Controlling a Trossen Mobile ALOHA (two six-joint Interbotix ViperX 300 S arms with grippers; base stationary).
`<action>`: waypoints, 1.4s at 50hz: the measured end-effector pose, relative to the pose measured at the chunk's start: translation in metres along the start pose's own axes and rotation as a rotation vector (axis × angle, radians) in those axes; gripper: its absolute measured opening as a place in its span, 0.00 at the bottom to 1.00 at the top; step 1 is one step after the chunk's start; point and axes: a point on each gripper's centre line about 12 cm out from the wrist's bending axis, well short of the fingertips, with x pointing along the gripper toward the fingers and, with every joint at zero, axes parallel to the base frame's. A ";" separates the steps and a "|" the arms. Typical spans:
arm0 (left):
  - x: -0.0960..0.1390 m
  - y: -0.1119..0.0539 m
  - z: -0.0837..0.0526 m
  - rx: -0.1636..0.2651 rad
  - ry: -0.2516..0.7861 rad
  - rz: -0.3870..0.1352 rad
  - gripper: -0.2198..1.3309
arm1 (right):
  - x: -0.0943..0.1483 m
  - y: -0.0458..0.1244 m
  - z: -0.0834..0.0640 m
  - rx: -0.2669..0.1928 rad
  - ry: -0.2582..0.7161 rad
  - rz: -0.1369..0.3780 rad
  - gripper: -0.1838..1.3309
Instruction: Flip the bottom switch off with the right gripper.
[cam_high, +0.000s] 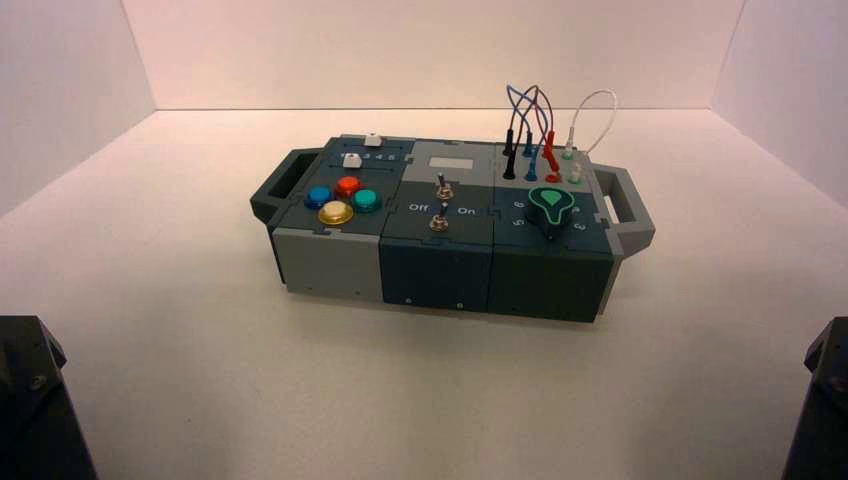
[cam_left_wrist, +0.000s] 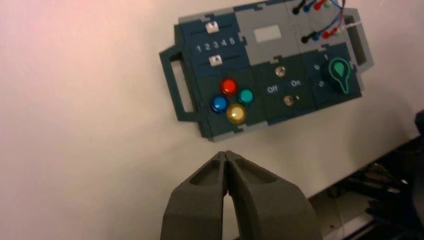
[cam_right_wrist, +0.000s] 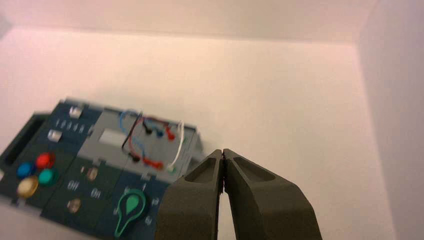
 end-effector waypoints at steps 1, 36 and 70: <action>0.000 -0.001 -0.004 -0.003 0.002 -0.002 0.03 | 0.003 0.002 -0.002 -0.005 0.025 0.011 0.03; 0.018 0.000 -0.022 -0.031 0.106 -0.005 0.03 | 0.024 0.032 -0.022 0.055 0.282 0.167 0.03; 0.022 0.001 -0.027 -0.037 0.101 -0.006 0.04 | 0.039 0.038 -0.026 0.082 0.337 0.187 0.03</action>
